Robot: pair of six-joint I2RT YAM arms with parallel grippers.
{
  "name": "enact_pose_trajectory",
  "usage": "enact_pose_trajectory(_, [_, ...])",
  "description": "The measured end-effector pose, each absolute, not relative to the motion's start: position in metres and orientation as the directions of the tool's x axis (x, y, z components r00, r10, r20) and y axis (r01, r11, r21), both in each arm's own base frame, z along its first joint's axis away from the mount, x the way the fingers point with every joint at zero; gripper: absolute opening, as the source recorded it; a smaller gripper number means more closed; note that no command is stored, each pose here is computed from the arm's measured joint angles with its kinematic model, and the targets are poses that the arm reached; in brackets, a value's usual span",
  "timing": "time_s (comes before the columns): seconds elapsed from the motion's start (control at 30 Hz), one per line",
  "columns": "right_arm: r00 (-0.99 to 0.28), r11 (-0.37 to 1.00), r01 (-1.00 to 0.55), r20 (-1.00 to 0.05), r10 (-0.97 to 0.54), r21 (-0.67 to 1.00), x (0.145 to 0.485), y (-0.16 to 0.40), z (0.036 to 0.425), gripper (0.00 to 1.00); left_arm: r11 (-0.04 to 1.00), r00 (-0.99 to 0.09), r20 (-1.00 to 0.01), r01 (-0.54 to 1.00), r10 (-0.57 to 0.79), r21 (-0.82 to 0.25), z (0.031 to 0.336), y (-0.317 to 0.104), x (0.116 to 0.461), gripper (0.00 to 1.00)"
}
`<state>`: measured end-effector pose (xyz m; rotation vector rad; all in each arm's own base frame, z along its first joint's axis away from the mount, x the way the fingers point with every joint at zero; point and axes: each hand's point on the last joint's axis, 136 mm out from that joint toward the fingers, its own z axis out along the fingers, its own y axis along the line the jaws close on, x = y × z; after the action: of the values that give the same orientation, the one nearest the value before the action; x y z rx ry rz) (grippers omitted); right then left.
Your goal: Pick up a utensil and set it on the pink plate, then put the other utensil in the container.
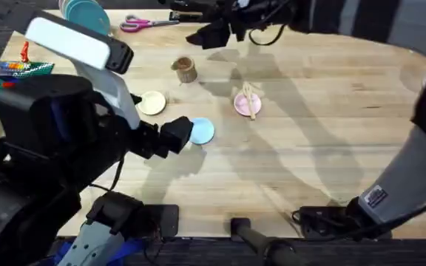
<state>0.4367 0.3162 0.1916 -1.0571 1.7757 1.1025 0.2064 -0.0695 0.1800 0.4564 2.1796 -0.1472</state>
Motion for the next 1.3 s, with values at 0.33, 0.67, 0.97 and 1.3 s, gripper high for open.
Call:
enact_pose_trajectory(0.33, [-0.523, 0.461, -0.819, -0.777, -0.352, 0.342, 0.409, 0.258, 0.198, 0.997, 0.925, -0.546, -0.793, 0.375, 0.271, 0.058, 0.18, -0.07, 0.206, 0.993])
enact_pose_trajectory(0.67, [-0.56, 0.533, -0.788, -0.717, -0.415, 0.308, 0.361, 0.218, 0.201, 0.997, 0.925, -0.546, -0.793, 0.375, 0.27, 0.058, 0.18, -0.07, 0.206, 0.993])
enact_pose_trajectory(0.97, [-0.547, 0.586, -0.772, -0.729, -0.412, 0.248, 0.301, 0.188, 0.202, 0.997, 0.925, -0.546, -0.793, 0.375, 0.271, 0.058, 0.18, -0.07, 0.206, 0.993])
enact_pose_trajectory(1.3, [-0.643, 0.711, -0.652, -0.688, -0.336, 0.262, 0.26, 0.147, 0.206, 0.998, 0.926, -0.546, -0.793, 0.374, 0.271, 0.058, 0.18, -0.069, 0.206, 0.994])
